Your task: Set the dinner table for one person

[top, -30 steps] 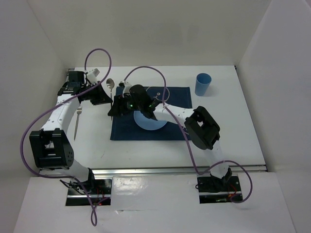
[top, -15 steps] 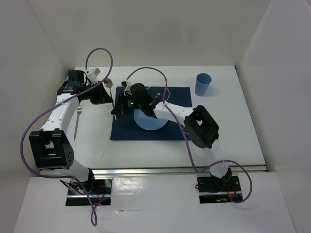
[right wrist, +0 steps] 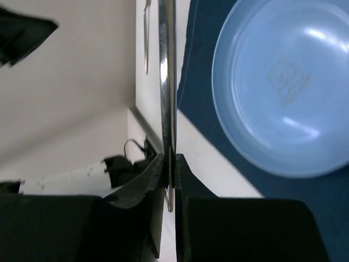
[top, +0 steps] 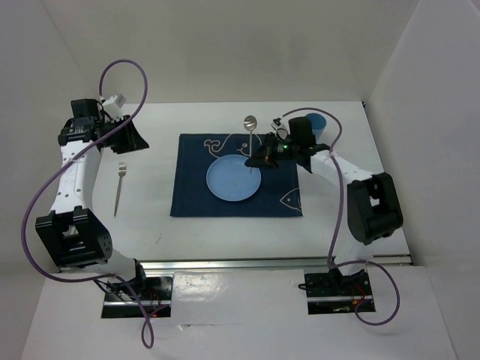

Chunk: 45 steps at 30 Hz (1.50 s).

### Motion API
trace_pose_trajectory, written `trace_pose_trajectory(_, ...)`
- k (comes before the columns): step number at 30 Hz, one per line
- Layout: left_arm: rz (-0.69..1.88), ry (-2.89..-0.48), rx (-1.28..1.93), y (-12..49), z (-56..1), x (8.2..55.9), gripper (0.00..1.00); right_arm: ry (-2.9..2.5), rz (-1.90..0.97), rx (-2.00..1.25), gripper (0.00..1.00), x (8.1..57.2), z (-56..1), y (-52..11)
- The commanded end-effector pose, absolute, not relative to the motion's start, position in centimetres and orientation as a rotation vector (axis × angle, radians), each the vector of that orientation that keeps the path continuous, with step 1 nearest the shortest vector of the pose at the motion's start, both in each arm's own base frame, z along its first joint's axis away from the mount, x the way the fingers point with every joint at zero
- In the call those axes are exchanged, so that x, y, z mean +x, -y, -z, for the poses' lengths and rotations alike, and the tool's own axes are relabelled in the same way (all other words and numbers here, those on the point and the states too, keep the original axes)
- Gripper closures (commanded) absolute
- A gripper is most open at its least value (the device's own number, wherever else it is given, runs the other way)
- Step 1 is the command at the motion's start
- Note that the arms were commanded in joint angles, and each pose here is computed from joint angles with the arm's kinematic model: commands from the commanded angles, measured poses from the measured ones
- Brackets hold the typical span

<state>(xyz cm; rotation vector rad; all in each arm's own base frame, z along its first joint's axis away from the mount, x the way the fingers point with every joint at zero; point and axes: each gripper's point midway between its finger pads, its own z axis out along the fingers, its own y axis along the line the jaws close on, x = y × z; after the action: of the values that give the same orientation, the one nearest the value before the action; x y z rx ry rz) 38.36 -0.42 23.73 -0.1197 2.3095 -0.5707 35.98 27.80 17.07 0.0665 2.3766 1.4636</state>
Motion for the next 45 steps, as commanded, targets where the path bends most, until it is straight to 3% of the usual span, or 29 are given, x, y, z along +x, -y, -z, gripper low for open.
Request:
trace_pose_trajectory(1,0.540,-2.323,-0.127,-0.5,-23.4,37.6,0.62,-2.375,-1.580,-0.064,1.00,31.2,-18.6,-26.1)
trace_pose_trajectory(10,0.567,-2.315,-0.124,-0.4,-23.4,37.6,0.62,-2.453,-1.653,0.126,1.00,29.7,-11.9,-19.3)
trace_pose_trajectory(41,0.566,-2.322,-0.118,-0.4,-23.0,37.4,0.62,-2.495,-1.717,0.354,1.00,31.6,-3.4,-17.3)
trace_pose_trajectory(42,0.570,-2.330,-0.121,-0.4,-22.9,37.3,0.62,-2.495,-1.717,0.354,0.99,31.6,-3.4,-17.3)
trace_pose_trajectory(45,0.565,-2.330,-0.111,-0.4,-22.9,37.3,0.62,-2.492,-1.699,0.372,0.81,31.9,-3.2,-16.9)
